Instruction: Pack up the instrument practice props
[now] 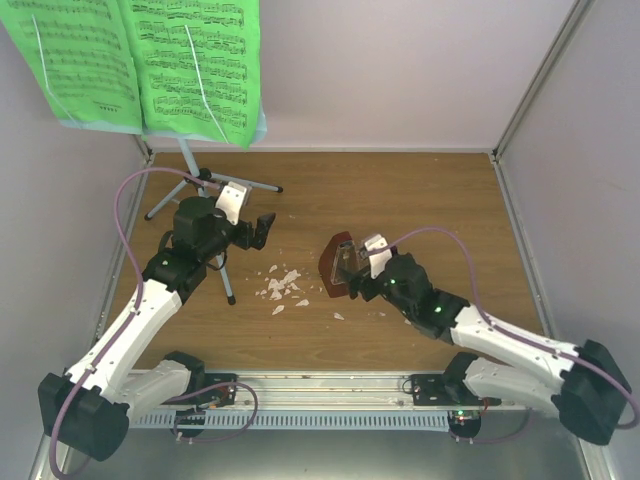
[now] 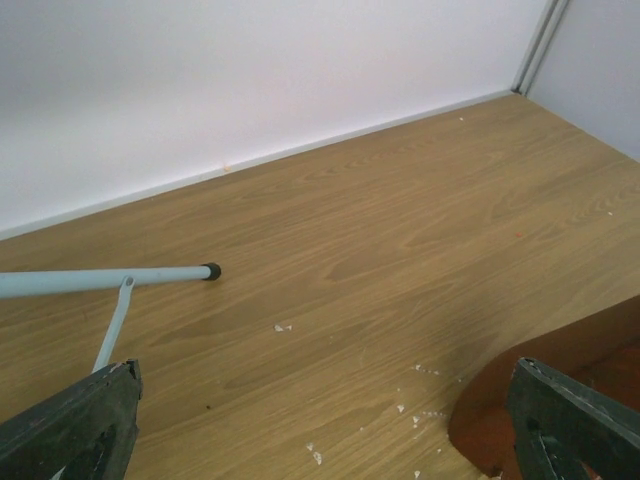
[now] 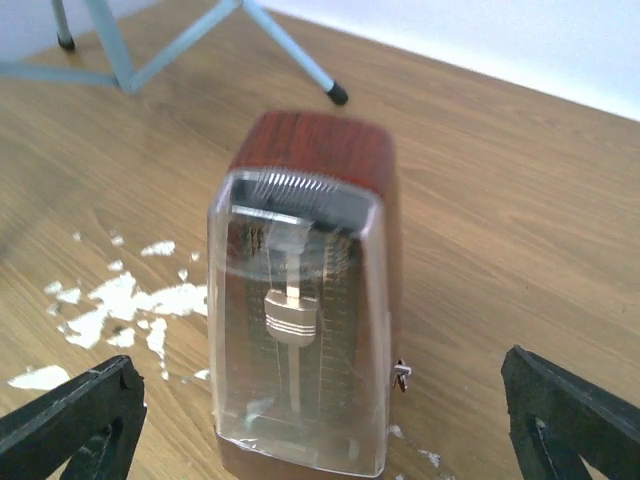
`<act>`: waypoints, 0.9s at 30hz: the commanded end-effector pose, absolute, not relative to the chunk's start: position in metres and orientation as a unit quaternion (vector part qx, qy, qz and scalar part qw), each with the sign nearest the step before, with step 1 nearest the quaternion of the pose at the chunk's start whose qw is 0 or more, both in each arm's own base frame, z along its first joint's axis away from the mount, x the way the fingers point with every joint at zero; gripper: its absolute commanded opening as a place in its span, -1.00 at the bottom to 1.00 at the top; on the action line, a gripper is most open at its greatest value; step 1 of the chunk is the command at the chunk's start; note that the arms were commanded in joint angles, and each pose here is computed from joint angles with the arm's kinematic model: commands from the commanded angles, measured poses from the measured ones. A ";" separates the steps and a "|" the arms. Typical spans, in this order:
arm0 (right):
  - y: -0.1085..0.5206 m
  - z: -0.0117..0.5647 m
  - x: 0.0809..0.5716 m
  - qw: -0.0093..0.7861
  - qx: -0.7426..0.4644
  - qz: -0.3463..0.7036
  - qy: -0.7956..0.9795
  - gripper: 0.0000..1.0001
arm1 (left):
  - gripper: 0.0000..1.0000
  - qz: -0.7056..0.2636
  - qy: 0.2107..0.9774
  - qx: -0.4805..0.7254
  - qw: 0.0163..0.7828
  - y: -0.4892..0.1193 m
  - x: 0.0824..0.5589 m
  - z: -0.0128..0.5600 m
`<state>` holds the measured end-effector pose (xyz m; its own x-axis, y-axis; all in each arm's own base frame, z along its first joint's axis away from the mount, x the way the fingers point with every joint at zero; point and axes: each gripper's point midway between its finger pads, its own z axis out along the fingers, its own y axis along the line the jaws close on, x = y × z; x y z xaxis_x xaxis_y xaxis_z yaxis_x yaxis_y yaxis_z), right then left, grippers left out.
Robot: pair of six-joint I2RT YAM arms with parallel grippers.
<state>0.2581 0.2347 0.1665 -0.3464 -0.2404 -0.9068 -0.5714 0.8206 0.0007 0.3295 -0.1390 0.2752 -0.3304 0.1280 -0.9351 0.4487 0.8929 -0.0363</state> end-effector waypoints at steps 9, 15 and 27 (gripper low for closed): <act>0.179 0.269 0.268 0.590 -0.150 0.221 0.762 0.99 | 0.98 -0.260 0.750 0.267 0.546 -0.230 0.286 0.306; 0.153 0.265 0.297 0.575 -0.098 0.252 0.772 0.99 | 0.98 -0.328 0.709 0.376 0.498 -0.297 0.256 0.289; 0.135 0.251 0.284 0.569 -0.076 0.266 0.774 0.99 | 0.98 -0.330 0.691 0.446 0.464 -0.344 0.285 0.247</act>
<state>0.2880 0.1346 0.2573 -0.3171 0.1666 -0.9336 -0.4143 0.8612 0.2944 0.2741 -0.3250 0.2189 -0.2877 0.3625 -0.8865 0.8937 0.4345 -0.1124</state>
